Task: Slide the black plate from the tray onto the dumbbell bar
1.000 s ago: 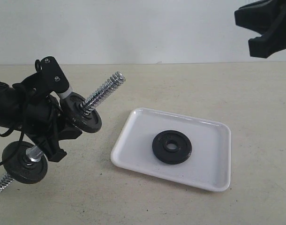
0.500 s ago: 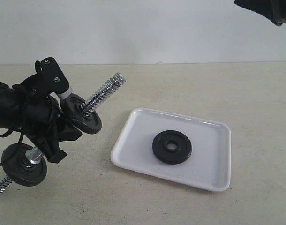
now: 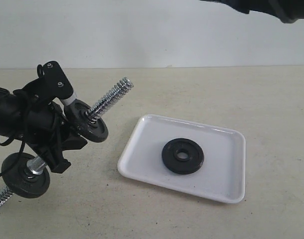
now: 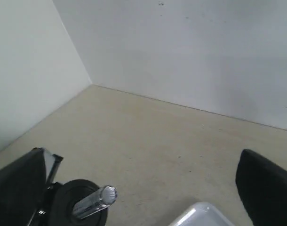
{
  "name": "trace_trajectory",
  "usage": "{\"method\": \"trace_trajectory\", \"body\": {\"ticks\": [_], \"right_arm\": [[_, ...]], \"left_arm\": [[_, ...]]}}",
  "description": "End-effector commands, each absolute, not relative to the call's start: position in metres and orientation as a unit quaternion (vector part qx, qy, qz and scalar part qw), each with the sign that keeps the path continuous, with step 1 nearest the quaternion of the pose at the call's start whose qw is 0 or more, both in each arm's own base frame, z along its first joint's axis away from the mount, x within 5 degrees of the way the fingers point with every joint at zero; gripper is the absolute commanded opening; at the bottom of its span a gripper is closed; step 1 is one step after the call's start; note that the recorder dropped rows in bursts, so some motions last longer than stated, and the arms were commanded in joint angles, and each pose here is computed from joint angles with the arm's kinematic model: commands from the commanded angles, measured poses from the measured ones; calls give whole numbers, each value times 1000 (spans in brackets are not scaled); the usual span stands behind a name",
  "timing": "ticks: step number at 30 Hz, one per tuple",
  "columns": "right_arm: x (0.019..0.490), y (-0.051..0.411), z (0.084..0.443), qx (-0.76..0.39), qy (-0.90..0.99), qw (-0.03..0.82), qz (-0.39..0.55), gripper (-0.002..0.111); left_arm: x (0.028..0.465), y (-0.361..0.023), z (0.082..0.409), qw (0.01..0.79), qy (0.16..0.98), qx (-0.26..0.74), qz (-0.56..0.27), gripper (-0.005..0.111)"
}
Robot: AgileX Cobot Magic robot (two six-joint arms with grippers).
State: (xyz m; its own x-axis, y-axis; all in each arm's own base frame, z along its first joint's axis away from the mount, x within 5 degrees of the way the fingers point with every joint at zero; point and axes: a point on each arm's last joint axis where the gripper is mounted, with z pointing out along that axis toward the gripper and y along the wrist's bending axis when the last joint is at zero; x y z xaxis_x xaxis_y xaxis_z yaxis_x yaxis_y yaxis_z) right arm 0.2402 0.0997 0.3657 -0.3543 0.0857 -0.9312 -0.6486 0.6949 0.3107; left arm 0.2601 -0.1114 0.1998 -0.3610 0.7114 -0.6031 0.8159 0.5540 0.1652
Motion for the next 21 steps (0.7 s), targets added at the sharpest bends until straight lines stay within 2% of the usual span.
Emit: {"method": "trace_trajectory", "body": {"ticks": [1, 5, 12, 21], "right_arm": [[253, 102, 371, -121, 763, 553, 313, 101], [269, 103, 354, -103, 782, 538, 296, 101], [302, 113, 302, -96, 829, 469, 288, 101], [320, 125, 252, -140, 858, 394, 298, 101]], "left_arm": [[266, -113, 226, 380, 821, 418, -84, 4], [266, -113, 226, 380, 822, 416, -85, 4], [266, -113, 226, 381, 822, 415, -83, 4], [267, -112, 227, 386, 821, 413, -77, 4]]}}
